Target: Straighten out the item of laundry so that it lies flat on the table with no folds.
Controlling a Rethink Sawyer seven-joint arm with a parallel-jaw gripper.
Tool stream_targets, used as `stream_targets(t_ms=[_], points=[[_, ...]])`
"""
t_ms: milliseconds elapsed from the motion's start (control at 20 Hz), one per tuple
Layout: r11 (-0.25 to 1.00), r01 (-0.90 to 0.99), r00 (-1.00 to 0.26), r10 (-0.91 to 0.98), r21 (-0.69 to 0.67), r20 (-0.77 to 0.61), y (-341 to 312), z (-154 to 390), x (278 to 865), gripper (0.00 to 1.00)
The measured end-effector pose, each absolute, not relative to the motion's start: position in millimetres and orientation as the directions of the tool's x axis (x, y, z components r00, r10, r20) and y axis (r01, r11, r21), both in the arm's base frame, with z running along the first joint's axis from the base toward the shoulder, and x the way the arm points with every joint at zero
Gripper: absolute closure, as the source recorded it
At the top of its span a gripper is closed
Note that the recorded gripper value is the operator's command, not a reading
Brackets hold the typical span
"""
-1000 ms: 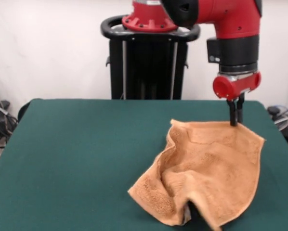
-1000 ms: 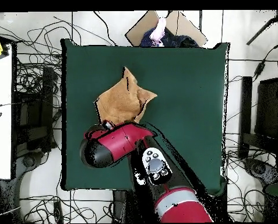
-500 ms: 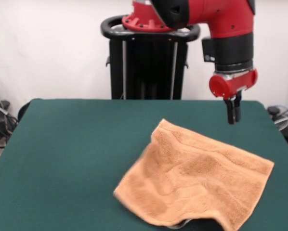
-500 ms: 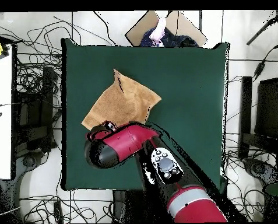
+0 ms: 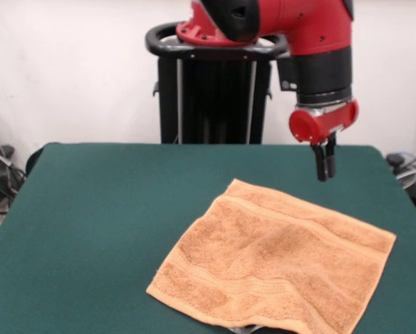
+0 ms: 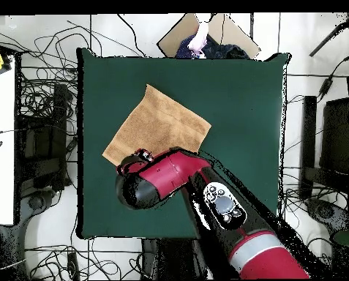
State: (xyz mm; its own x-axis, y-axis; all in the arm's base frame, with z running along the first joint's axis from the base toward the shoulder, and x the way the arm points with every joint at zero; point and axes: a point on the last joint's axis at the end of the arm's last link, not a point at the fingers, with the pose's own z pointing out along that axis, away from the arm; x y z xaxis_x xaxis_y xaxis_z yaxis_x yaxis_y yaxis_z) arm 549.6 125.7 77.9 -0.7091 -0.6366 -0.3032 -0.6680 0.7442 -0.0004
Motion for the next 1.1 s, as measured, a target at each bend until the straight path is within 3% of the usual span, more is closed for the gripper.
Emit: stream_targets(t_ms=[550, 1100], points=[[0.724, -0.689, -0.687, -0.668, -0.035, -0.286, 114.2, 86.8, 547.8, 1.0], [0.661, -0.723, -0.617, -0.749, -0.203, -0.241, 115.1, 133.7, 531.5, 1.0]])
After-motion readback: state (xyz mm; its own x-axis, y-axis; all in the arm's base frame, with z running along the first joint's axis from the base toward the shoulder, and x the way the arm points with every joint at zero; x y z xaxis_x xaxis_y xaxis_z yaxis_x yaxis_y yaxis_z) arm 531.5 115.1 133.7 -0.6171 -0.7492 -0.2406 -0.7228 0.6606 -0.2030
